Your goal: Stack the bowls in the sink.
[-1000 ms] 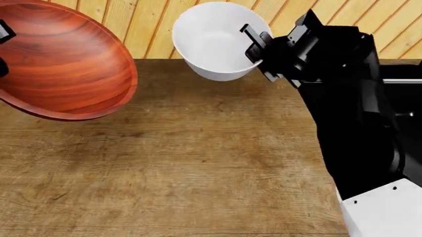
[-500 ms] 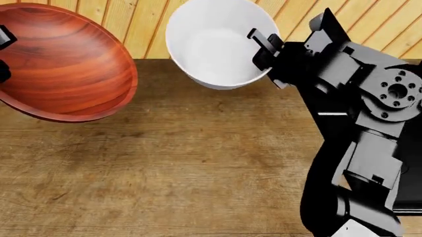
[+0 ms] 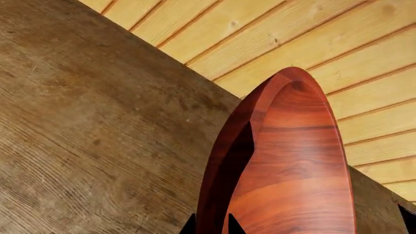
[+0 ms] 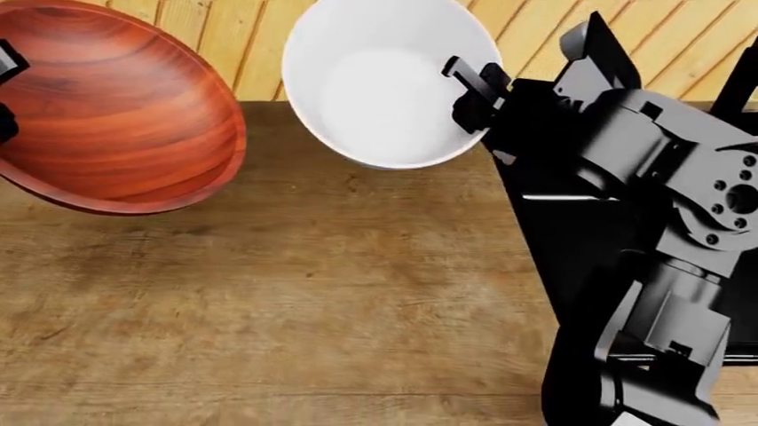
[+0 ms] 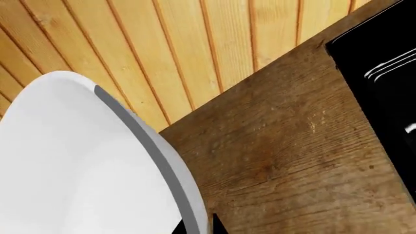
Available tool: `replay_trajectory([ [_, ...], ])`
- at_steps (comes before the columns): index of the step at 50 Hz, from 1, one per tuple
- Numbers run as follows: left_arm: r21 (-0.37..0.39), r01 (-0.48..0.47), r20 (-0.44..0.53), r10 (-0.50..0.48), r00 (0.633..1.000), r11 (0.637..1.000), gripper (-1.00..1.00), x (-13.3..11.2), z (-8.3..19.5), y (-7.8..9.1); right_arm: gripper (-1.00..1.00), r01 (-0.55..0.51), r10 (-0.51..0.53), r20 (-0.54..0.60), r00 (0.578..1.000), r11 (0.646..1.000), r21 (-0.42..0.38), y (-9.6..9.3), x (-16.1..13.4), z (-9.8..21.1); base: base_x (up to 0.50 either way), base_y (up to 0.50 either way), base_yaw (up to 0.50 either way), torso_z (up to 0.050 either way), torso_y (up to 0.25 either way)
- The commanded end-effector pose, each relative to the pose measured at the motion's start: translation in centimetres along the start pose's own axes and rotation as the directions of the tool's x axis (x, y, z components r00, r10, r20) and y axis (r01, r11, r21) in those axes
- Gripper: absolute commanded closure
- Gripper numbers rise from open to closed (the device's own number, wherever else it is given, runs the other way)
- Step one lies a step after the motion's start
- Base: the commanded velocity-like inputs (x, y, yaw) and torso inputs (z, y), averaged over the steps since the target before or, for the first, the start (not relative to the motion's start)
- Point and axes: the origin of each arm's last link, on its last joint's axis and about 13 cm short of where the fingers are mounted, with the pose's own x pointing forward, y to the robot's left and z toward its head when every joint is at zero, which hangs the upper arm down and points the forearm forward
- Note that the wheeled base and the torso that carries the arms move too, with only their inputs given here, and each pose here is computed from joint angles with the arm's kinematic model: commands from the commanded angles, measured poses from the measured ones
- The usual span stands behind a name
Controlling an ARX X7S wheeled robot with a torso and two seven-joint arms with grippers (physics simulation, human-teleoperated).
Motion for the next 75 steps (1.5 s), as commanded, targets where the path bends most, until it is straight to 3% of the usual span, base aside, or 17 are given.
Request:
replay_trajectory([
  [1,-0.011,0.008,0.018,-0.008,1.0,1.0,1.0,-0.45,0.44,-0.13,1.0,-0.016,0.016,0.014,1.0,1.0,0.007,-0.06,-0.38,0.11,-0.08,-0.32,0.0,0.0,0.0],
  [75,-0.012,0.006,0.018,-0.006,1.0,1.0,1.0,-0.04,0.24,-0.02,1.0,-0.032,0.032,-0.01,0.999,0.999,0.003,-0.08,-0.14,-0.27,-0.04,-0.44,0.0,0.0,0.001],
])
